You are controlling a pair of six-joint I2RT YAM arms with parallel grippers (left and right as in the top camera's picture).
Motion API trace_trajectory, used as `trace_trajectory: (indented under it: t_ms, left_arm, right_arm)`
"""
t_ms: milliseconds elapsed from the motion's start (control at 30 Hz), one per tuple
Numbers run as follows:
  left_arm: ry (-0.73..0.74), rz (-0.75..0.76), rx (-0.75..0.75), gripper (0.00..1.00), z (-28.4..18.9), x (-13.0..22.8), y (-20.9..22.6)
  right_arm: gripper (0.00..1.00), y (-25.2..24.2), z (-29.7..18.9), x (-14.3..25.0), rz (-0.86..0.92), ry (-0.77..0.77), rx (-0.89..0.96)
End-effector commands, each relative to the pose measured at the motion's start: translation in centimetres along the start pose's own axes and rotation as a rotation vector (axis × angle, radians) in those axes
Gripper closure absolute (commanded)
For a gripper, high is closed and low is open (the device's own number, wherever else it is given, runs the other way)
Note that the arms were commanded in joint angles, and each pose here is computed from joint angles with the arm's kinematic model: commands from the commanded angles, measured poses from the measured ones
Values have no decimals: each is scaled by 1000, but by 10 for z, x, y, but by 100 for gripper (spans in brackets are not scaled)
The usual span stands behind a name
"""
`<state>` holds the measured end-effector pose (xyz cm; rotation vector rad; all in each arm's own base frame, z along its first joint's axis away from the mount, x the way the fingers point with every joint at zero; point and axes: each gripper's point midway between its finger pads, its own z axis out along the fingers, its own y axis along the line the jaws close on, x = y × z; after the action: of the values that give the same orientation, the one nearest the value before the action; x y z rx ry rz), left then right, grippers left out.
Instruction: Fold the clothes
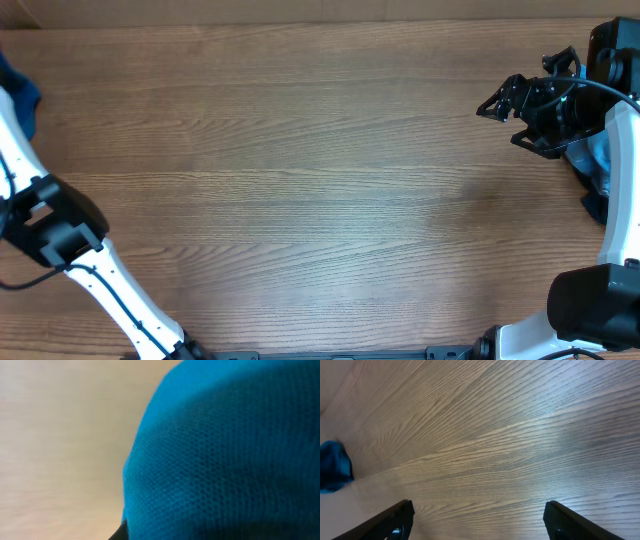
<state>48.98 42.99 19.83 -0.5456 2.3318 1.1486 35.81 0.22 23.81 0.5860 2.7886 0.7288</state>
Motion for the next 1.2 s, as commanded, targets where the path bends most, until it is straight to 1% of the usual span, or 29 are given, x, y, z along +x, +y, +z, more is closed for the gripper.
trace_trajectory:
  t_ms: [0,233,333,433,500,667,800,833,867,933,1000,1033,1067,1100,1167]
  left_arm:
    - [-22,33,47,93,-19,-13,-57]
    - [-4,117,166,92,-63,-12,-133]
    - [32,159,203,91,-81,-3,-156]
    - [99,208,259,90,-100,17,-179]
    - [127,233,299,90,-108,26,-190]
    - [185,293,332,88,-126,44,-205]
    - [212,339,353,78,-137,53,-213]
    - [220,349,373,70,-141,56,-217]
    - [224,357,384,59,-144,58,-220]
    - [218,366,385,55,-149,57,-224]
    - [205,366,384,44,-153,53,-224]
    - [200,361,385,43,-157,51,-223]
    - [192,344,385,40,-162,48,-221]
    - [183,325,386,34,-166,44,-218]
    - [157,282,393,27,-180,33,-209]
  right_arm:
    - [13,11,-10,-3,-14,-32,-33]
    - [13,12,-10,-6,-21,-41,-32]
    - [14,12,-10,-8,-25,-49,-33]
    - [14,13,-10,-11,-32,-62,-37]
    - [14,13,-10,-12,-35,-67,-38]
    - [13,14,-10,-13,-37,-71,-39]
    - [14,14,-10,-13,-37,-71,-39]
    - [14,14,-10,-13,-37,-70,-40]
    - [14,14,-10,-13,-37,-70,-39]
    - [14,14,-10,-13,-46,-71,-39]
    - [14,14,-11,-13,-60,-72,-38]
    - [14,14,-11,-13,-62,-72,-38]
    - [14,14,-11,-13,-62,-73,-38]
    - [14,14,-11,-13,-63,-74,-38]
    - [14,14,-11,-13,-70,-74,-39]
